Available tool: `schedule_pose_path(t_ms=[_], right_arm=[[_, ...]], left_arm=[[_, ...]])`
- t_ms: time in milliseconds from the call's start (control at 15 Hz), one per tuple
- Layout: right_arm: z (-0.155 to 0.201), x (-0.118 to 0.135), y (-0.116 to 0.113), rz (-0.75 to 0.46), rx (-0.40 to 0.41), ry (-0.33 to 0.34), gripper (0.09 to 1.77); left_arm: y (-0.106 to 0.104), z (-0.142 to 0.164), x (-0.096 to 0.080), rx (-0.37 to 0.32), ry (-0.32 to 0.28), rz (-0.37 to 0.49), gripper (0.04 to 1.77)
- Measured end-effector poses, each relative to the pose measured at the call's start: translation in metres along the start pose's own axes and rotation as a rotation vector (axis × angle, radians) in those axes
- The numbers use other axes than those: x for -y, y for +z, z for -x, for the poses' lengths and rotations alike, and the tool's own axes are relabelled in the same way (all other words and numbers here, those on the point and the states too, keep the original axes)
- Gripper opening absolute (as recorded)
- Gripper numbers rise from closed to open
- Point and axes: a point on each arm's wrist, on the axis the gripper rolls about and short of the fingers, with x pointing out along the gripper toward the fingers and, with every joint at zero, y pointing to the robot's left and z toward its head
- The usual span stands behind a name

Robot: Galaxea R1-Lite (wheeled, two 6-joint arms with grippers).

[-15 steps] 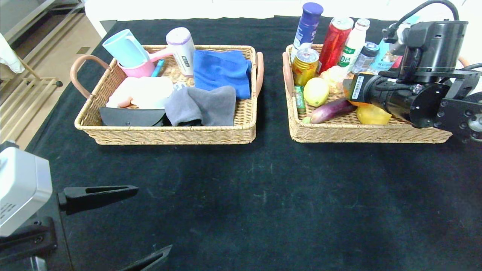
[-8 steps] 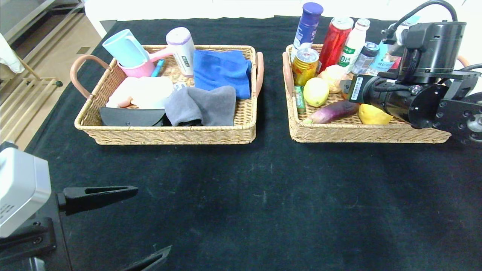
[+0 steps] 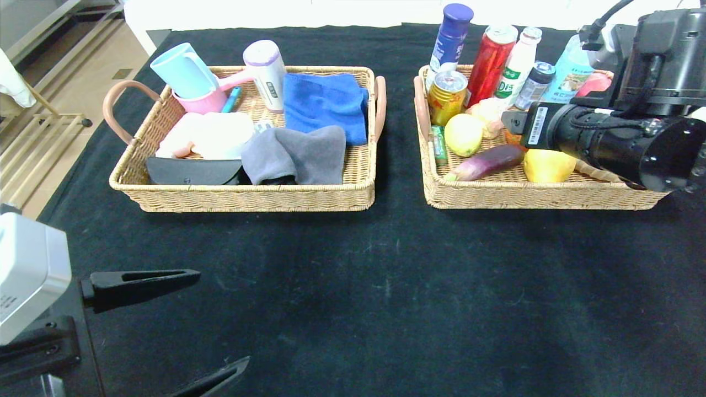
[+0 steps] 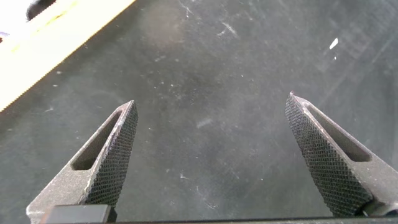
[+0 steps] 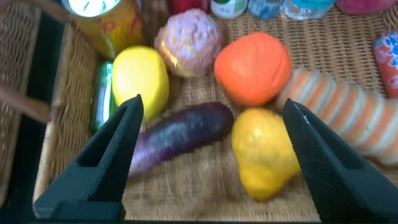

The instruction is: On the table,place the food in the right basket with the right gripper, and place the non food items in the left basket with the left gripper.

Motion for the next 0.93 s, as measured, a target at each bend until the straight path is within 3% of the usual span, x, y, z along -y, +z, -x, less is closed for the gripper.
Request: schedule_pose_path(t_ms=[133,467,600,733,933], right_arm=[[0.026,0.007,-0.004,0.032,-0.037,0.019,1.65],[0.133,0.038,-0.01,0.128,-0.148,0.139,1.68],[0.175,0.062,-0.016,0.155,-0.184,0.172,1.68],[0.209,0.09,-0.021,0.148,-0.191,0.211,1.69],[0.261,0.127,-0.029,0.137,-0.279,0.31,1.7]], left_arm=[[0.001,0.002,-0.001,0.001,0.033,0.004,1.72],[-0.006,0.029,-0.008,0.015,0.242,0.039,1.72],[-0.015,0.049,-0.006,0.011,0.299,0.051,1.72],[-0.029,0.071,0.001,-0.047,0.347,0.073,1.72],[-0.035,0.109,0.014,-0.081,0.44,0.106,1.72]])
